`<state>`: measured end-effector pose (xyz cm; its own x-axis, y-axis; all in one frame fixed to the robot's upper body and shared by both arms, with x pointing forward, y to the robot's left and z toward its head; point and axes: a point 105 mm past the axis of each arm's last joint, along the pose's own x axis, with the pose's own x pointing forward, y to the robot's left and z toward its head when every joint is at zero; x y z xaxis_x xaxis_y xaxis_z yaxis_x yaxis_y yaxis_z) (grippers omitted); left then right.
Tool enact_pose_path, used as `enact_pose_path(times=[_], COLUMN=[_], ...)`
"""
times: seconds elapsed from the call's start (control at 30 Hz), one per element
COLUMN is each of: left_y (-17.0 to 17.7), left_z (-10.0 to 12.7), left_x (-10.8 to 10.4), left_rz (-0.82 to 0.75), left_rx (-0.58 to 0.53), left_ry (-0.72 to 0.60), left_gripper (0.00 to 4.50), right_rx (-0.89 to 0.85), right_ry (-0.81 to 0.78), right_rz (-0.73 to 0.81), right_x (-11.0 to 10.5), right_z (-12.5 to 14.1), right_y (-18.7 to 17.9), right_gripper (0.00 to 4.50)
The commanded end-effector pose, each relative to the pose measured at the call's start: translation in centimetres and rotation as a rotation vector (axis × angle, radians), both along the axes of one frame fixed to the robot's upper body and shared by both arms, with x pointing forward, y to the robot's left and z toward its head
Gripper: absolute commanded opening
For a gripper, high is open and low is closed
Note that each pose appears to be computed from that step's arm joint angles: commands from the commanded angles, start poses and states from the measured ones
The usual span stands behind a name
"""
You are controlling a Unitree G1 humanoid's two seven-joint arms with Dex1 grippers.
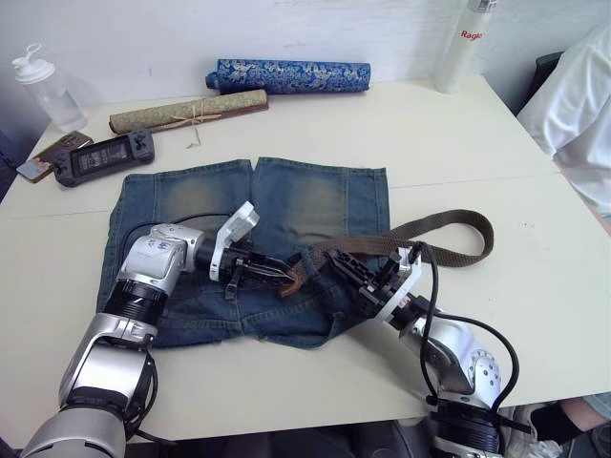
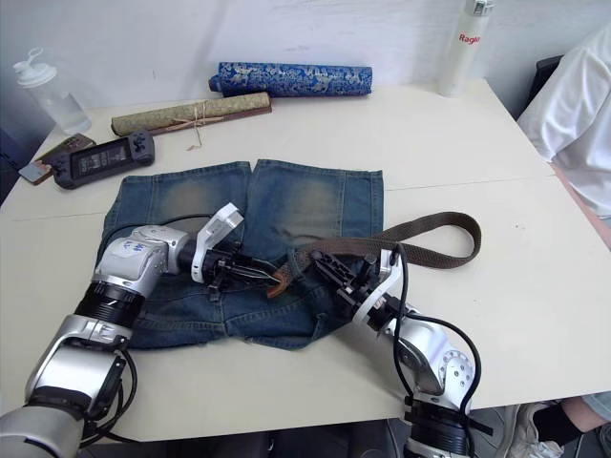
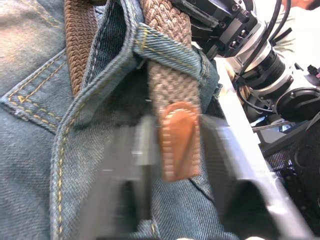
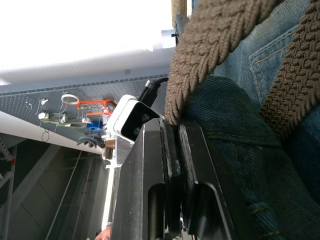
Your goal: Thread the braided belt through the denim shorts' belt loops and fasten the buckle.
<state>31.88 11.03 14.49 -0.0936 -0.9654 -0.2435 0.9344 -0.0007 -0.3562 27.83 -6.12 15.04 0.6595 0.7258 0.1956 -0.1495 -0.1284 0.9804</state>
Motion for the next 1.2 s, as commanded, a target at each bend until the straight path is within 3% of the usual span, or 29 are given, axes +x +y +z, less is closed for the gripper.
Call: enact_pose_path(times=[0.03,0.43,0.47,0.5,0.67,0.73,0.83,0.93,1.2], left_y=[0.2,-0.2,-0.2,-0.3,-0.4,-0.5,-0.8,-1.2,-1.6], left_z=[0.5,0.6,0.6,0.6,0.7,0.7,0.8,1.1,1.8], left_x=[-0.5,-0.1,-0.1,-0.1,-0.1,-0.2,-0.2,-0.3,-0.6], left_rz=[-0.034,0.001,0.005,0.007,0.014,0.022,0.028,0.024,0.016], left_rx=[0.001,-0.017,-0.022,-0.026,-0.031,-0.04,-0.052,-0.067,-0.079], left_ry=[-0.039,-0.036,-0.035,-0.034,-0.033,-0.032,-0.034,-0.041,-0.051], left_gripper=[0.09,0.09,0.0,0.0,0.0,0.0,0.0,0.0,0.0], right_rx=[0.03,-0.006,-0.012,-0.014,-0.037,-0.183,-0.344,-0.7,-1.2], right_ry=[-0.044,-0.079,-0.092,-0.107,-0.171,-0.268,-0.452,-0.538,-0.59], right_rz=[0.022,0.006,0.003,0.0,-0.065,-0.045,0.015,0.127,0.134], right_x=[-0.5,-0.2,-0.3,-0.4,-0.5,-2.0,-4.6,-6.4,-5.6], right_z=[1.1,1.8,2.0,2.2,3.6,4.0,5.3,2.5,-3.6], right_y=[0.6,-0.1,-0.2,-0.3,-1.7,-2.6,-2.8,-2.2,-2.5], right_gripper=[0.0,0.0,0.77,1.03,3.46,4.47,4.47,4.47,4.47])
